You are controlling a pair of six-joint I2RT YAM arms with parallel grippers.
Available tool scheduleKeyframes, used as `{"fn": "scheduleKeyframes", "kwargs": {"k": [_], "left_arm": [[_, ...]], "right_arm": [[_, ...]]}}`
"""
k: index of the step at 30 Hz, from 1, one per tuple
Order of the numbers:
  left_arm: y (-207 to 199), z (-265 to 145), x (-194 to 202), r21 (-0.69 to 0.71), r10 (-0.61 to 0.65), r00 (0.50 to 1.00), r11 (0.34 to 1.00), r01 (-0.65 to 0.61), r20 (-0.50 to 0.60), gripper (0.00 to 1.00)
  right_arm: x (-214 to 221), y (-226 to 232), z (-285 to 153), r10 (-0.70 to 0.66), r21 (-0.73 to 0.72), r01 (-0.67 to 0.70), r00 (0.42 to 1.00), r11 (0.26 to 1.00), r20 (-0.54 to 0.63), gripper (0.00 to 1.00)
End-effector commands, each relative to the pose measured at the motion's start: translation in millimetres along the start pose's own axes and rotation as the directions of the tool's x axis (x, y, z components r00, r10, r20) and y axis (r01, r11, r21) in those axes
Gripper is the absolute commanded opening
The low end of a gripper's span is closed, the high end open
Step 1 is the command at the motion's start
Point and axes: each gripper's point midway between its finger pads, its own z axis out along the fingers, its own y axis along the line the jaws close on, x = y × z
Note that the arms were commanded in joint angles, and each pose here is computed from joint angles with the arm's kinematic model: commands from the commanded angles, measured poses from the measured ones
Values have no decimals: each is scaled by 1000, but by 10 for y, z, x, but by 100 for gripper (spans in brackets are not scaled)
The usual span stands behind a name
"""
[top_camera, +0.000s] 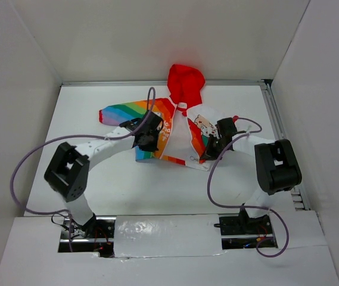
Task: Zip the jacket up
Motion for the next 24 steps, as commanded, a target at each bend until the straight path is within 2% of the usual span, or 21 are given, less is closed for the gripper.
{"fn": "scheduleKeyframes", "kwargs": {"k": [1,4,6,13,18,20,21,22,24], "left_arm": [[-49,-300,16,91,13,998,996,-19,60,0],[20,-376,129,90,-15,998,996,9,65,0],[134,-399,248,35,-70,997,997,69,28,0],[264,-565,506,-5,-137,990,991,137,-27,4],[151,-692,698,115,-113,993,986,116,-36,1],[-24,-700,1003,185,-62,993,980,80,-99,0],[-27,-699,1002,186,-62,993,979,80,-98,0],[-83,-699,1109,198,-50,991,977,74,-123,1],[-25,-615,1303,160,-66,981,982,96,-183,11]], "right_arm": [[-76,-194,37,53,92,-54,998,994,18,0],[-98,-261,76,72,132,-74,997,988,20,0],[-82,-323,103,94,163,-95,995,982,14,0],[-131,-378,105,120,203,-123,992,971,29,0],[-135,-391,133,128,217,-131,991,967,29,0],[-154,-375,124,125,225,-130,992,966,34,0],[-138,-367,127,123,226,-126,992,966,29,0],[-151,-355,117,119,225,-124,992,966,35,0],[-149,-326,107,105,230,-113,993,967,44,0]]}}
